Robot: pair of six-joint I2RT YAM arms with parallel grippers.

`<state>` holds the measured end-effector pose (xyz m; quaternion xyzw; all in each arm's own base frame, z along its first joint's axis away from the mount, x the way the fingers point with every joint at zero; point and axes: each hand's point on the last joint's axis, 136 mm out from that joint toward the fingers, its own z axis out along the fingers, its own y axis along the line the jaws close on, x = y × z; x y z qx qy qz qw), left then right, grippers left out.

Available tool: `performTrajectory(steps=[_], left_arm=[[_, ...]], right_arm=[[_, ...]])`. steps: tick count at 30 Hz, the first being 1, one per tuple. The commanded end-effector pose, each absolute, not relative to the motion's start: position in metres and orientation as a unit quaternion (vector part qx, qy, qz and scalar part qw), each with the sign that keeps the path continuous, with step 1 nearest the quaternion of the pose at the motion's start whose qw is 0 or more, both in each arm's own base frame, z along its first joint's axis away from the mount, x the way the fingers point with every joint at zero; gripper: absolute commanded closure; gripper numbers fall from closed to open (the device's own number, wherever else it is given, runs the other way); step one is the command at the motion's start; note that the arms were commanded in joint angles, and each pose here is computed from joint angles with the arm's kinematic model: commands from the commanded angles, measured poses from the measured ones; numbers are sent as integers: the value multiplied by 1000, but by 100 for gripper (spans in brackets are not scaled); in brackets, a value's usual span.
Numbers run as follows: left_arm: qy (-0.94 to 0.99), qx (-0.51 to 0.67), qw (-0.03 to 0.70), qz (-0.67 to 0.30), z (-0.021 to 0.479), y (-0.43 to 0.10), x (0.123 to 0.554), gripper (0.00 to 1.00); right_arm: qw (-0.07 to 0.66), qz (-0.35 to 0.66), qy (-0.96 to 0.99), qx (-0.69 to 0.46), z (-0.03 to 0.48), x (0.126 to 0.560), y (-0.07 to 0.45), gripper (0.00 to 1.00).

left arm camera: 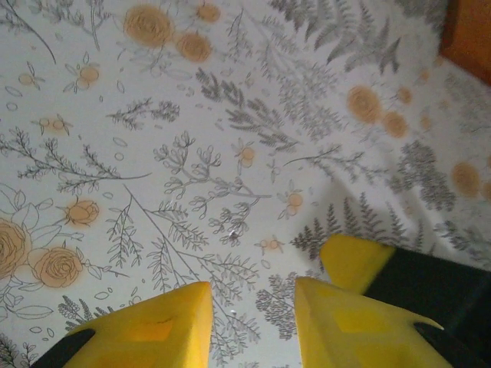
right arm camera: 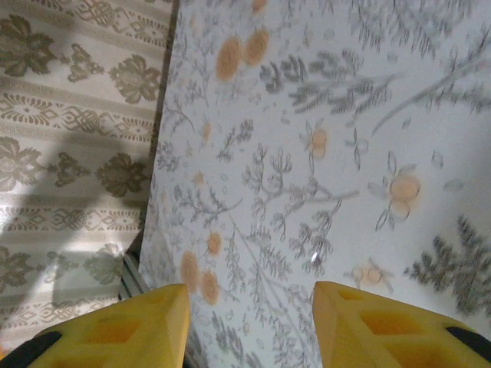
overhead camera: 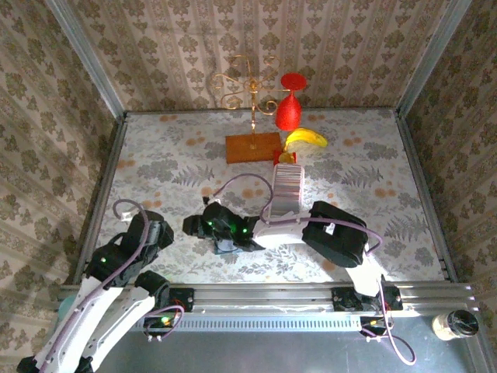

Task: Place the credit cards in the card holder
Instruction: Flip over the card slot in the card holder, then pick up the credit card from the storage box.

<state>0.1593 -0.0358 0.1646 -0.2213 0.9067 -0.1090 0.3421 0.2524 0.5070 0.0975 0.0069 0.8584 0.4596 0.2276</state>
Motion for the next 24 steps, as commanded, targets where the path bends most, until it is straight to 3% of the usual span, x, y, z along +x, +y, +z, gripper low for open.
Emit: performTrajectory(steps=[1,9,12,15,19,24], left_arm=[[906,-214,351,-104,175,-31,156,64],[920,-146,306,-199,155,-87,170,57],[927,-112,266,-240,139,-116,175,53],[929,-88,237,-272,125,-139,180,53],[933,-74,218,-275,109,-149,186,53],[939,-66,206,-267,94,-152,187,53]], right_arm=[[265,434,861,-19,119,278,478,52],[363,321,859,-164,195,321,354,52],[392,273,830,-287,220,314,318,53],[388,200,749,-499,225,275,291,49],[264,97,659,-697,193,226,238,43],[111,14,643,-758,154,225,191,44]])
